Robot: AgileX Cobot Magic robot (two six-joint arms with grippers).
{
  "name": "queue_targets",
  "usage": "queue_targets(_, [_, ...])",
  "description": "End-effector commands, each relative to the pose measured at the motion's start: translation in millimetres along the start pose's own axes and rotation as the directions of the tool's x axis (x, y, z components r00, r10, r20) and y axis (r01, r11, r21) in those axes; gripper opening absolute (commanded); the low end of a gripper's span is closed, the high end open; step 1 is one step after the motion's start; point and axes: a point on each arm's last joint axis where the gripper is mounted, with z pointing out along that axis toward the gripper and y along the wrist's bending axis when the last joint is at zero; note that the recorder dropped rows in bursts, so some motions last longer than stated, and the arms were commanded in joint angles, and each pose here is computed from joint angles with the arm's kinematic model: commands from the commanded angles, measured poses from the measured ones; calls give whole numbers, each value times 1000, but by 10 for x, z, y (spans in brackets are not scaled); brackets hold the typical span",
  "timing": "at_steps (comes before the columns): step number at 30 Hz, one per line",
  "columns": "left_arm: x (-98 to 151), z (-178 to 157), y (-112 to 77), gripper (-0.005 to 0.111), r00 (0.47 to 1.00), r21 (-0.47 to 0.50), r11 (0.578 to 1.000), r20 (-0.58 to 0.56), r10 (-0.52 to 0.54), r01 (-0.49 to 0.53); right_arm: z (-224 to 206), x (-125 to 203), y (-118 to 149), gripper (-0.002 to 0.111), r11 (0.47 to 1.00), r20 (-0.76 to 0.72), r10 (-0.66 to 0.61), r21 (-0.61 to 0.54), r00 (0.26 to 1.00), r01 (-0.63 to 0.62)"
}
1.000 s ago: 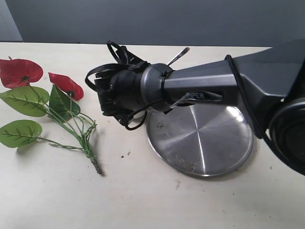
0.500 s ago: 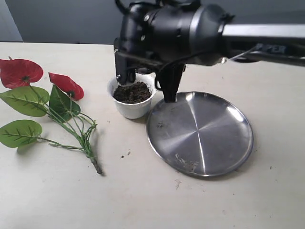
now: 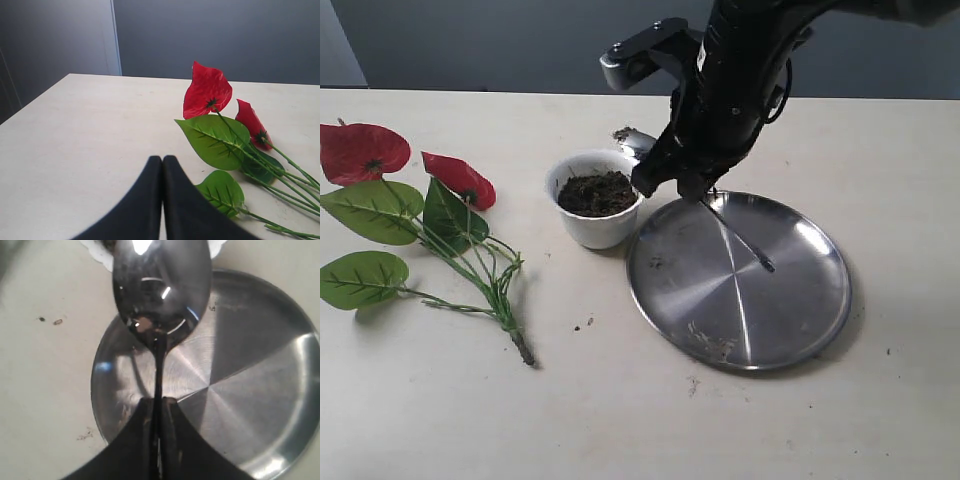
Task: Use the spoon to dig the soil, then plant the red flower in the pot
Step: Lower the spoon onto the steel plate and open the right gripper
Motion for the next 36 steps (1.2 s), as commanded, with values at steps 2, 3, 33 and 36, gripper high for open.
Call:
queue_targets(2, [4,1,-4,0,1000,4,1000,7,0,0,95,52,-236,-1,991,-35,128,-22,991,-129])
queue_targets(3, [4,1,-4,0,1000,4,1000,7,0,0,121,59,-259,-1,991,-46,134,-22,990,-135])
queue_targets(33, [4,1,-4,0,1000,4,1000,7,0,0,986,310,-654,-1,951,-156,298,-34,942,-307])
queue_targets(36, [4,1,-4,0,1000,4,1000,7,0,0,1105,424,-643,-1,955,-153,287,-32,946,-295])
